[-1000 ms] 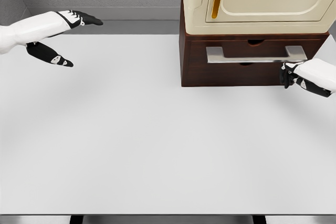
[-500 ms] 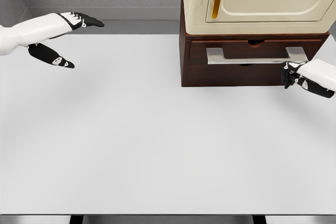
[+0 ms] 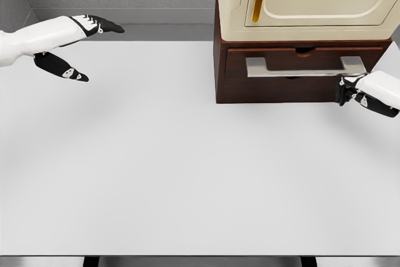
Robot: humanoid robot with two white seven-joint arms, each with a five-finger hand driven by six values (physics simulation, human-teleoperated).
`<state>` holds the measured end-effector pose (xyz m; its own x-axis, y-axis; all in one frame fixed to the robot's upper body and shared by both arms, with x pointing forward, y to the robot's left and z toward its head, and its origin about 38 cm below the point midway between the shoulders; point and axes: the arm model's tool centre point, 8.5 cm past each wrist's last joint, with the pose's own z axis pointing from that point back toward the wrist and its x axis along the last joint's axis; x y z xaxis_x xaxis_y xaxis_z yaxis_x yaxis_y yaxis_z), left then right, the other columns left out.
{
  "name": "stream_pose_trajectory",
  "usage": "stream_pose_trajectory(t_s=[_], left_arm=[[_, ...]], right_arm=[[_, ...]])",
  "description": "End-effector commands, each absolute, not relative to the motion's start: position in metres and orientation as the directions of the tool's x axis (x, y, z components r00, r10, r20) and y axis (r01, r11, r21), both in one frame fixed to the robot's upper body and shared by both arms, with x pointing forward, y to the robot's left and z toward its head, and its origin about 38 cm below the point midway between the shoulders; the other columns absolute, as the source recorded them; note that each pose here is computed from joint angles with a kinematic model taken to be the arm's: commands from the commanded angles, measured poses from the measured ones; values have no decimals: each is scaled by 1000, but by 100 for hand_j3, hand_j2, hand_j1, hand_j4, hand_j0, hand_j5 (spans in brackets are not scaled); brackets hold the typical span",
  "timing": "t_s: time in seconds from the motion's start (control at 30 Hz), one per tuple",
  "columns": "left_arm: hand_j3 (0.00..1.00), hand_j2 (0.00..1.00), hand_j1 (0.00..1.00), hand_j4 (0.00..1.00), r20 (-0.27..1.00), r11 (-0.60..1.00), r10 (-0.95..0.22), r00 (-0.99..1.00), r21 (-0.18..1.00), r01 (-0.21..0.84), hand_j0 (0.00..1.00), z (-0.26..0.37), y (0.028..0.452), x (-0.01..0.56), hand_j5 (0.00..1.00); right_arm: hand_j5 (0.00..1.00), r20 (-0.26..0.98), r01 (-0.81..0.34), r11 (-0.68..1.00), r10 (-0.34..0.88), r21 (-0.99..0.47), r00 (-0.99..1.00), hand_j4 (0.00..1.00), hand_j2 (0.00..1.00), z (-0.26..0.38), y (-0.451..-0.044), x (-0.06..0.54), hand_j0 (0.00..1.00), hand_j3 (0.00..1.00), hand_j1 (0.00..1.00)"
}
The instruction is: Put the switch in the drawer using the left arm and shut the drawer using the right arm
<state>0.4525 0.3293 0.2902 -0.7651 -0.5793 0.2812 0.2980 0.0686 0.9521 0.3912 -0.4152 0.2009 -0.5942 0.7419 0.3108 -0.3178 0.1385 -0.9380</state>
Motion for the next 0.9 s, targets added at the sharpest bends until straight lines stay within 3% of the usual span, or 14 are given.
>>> stream_pose_trajectory(t_s=[0.0,0.4,0.6,0.77,0.8,0.83,0.87], left_arm=[[100,100,100,100,281,76,-582,-763,953,293,100,294,331,452,100],[100,100,100,100,280,75,-582,-763,953,292,100,294,331,452,100],[100,100,100,100,281,77,-581,-764,953,292,100,294,331,452,100],[100,100,100,100,280,77,-580,-765,954,291,100,295,330,452,100],[100,100,100,100,281,75,-580,-765,953,293,100,294,330,452,100],[100,100,100,100,280,77,-580,-765,954,291,100,295,330,452,100],[100,100,100,100,280,77,-580,-765,954,291,100,295,330,452,100]], right_arm=[[30,357,-323,231,835,-918,-418,30,30,206,-452,397,30,30,30],[30,329,-349,192,860,-917,-391,30,30,195,-458,399,30,30,30],[30,322,-357,189,874,-915,-364,30,30,194,-479,394,30,30,30],[31,341,-441,166,870,-882,-356,31,31,161,-476,372,31,31,31],[40,351,-458,168,868,-873,-350,40,40,153,-475,366,40,40,40],[56,350,-453,163,862,-877,-368,56,56,156,-470,366,56,56,56],[100,363,-445,167,840,-880,-403,100,100,158,-457,363,100,100,100]])
